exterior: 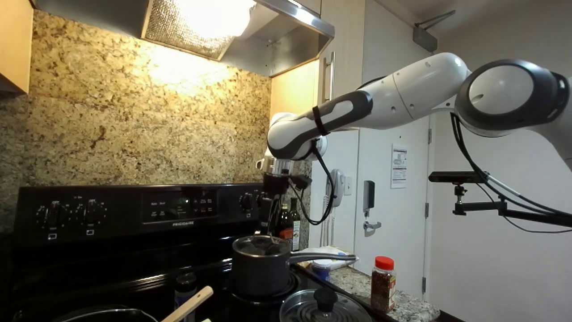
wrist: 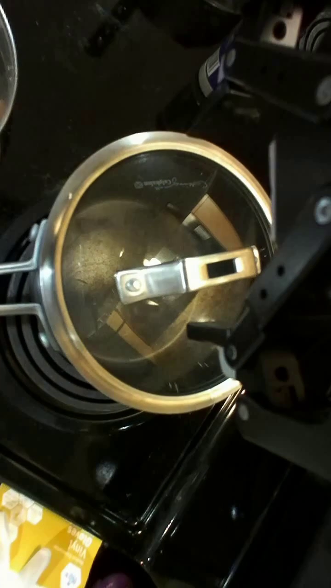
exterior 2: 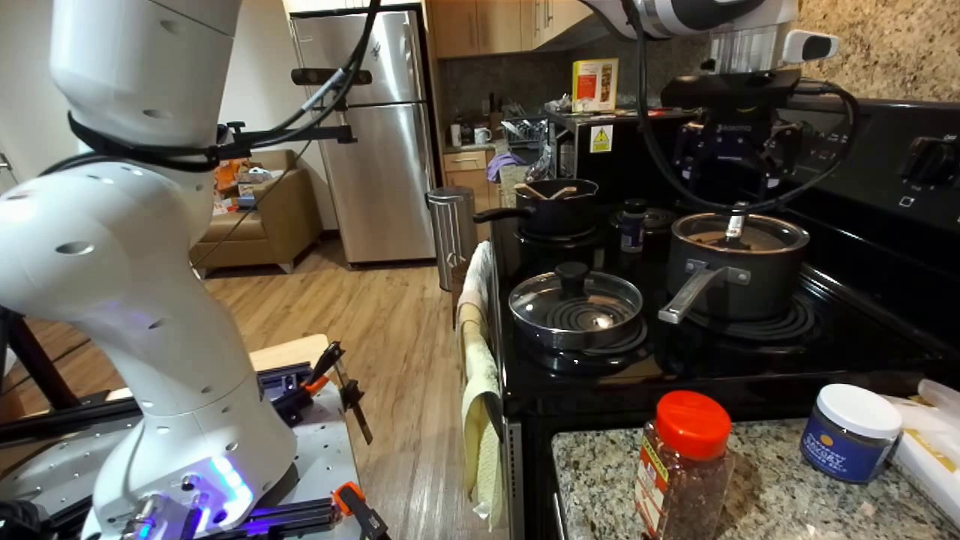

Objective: Remove the lid from the pot and put it on the stove

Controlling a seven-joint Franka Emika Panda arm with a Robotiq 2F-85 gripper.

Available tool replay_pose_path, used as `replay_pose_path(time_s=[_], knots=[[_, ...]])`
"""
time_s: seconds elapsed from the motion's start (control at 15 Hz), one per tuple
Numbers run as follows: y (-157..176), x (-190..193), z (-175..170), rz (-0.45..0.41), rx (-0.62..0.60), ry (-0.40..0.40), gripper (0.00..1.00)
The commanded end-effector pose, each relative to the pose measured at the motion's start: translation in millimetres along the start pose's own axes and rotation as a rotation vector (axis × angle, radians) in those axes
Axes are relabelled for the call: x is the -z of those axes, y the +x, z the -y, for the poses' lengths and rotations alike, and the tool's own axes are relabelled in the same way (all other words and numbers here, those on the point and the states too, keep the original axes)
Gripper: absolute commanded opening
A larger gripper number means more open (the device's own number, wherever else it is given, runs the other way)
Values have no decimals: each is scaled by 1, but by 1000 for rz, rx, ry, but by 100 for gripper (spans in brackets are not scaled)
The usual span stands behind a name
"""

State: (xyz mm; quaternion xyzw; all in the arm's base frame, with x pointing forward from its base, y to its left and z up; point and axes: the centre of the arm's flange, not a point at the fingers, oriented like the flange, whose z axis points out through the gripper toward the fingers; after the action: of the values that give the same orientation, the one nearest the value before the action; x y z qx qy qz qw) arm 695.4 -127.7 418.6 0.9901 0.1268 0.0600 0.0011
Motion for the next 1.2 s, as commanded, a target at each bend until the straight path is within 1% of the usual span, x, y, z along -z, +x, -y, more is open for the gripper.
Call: replay_pose_path(time_s=[0.0, 0.13, 0.2, 0.27, 0.33, 0.4, 0.6, 0.87, 0.93, 1.0, 1.07, 1.13], knots=[[12, -6, -14, -12, 15, -9, 100], [16, -5, -16, -18, 12, -12, 100], [17, -4, -17, -19, 15, -12, 98], [19, -4, -16, -21, 19, -13, 74], [20, -3, -16, -24, 19, -16, 74], [21, -2, -16, -26, 21, -15, 69], [23, 1, -16, -33, 23, -16, 47], [21, 0, -18, -34, 17, -17, 23], [20, 0, -19, -34, 13, -18, 65], [19, 0, -20, -33, 12, -18, 62], [19, 0, -22, -35, 6, -20, 62], [18, -1, -23, -35, 4, -21, 67]])
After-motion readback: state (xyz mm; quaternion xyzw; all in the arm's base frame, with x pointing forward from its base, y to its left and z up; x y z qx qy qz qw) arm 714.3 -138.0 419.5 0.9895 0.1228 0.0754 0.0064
